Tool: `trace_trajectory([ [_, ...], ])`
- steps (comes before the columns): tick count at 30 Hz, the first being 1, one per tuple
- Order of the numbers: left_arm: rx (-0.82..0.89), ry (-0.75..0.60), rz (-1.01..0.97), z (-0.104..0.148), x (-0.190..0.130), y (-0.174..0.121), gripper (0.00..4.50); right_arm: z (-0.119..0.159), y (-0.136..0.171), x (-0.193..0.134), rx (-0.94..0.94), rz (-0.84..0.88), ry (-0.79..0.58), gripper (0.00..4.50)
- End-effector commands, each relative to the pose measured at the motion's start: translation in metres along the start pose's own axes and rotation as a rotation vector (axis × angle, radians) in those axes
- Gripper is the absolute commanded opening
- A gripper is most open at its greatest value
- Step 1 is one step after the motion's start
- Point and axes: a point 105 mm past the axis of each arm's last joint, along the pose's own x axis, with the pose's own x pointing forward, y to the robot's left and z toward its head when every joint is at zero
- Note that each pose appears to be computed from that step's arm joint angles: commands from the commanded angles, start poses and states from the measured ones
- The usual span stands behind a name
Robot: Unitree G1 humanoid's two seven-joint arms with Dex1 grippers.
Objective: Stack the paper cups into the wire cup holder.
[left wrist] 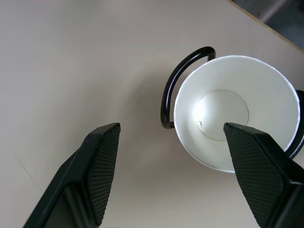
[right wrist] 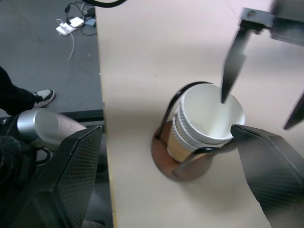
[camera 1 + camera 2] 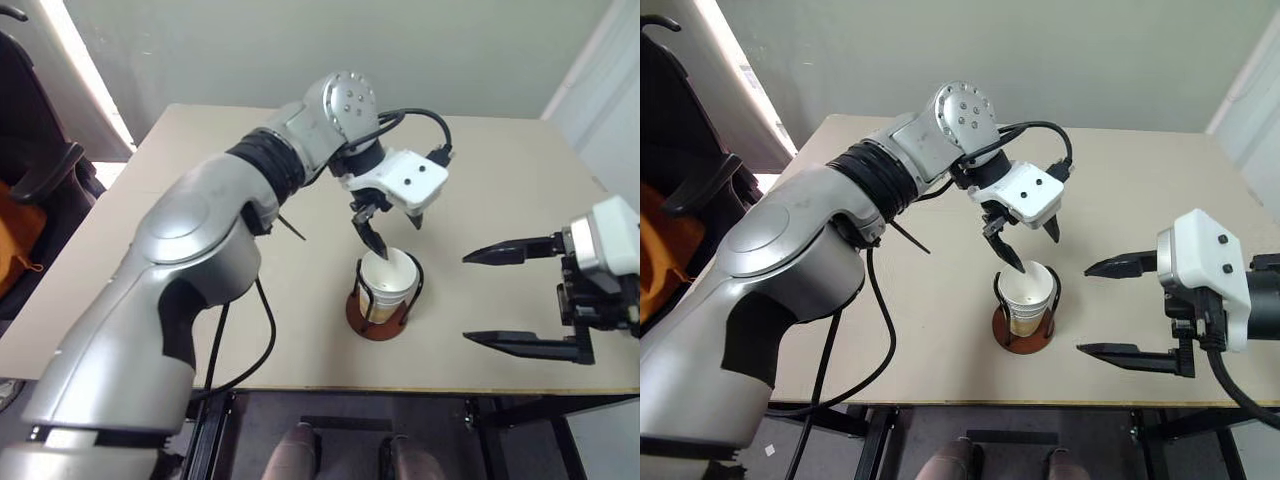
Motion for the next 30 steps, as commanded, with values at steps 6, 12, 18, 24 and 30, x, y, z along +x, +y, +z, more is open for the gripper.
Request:
trace_trajectory([
  [6,-0.336,-0.29,0.233,-0.04,-0.061,-0.052,3.77,-0.037,-0.038,-0.005,0.037,-0.091,0.033,4.5],
  [12,-0.681,-0.328,0.422,-0.073,-0.081,-0.135,3.77,-0.064,-0.06,-0.023,0.108,-0.183,0.075,4.5],
  [18,-0.924,-0.283,0.601,-0.081,-0.087,-0.189,3.77,-0.07,-0.069,-0.034,0.166,-0.217,0.001,4.5],
  [24,-1.126,-0.221,0.851,-0.09,-0.126,-0.248,3.77,-0.085,-0.078,-0.041,0.263,-0.258,-0.016,4.5],
  [30,-1.159,-0.392,1.03,-0.089,-0.143,-0.252,3.77,-0.083,-0.091,-0.038,0.262,-0.249,-0.048,4.5],
])
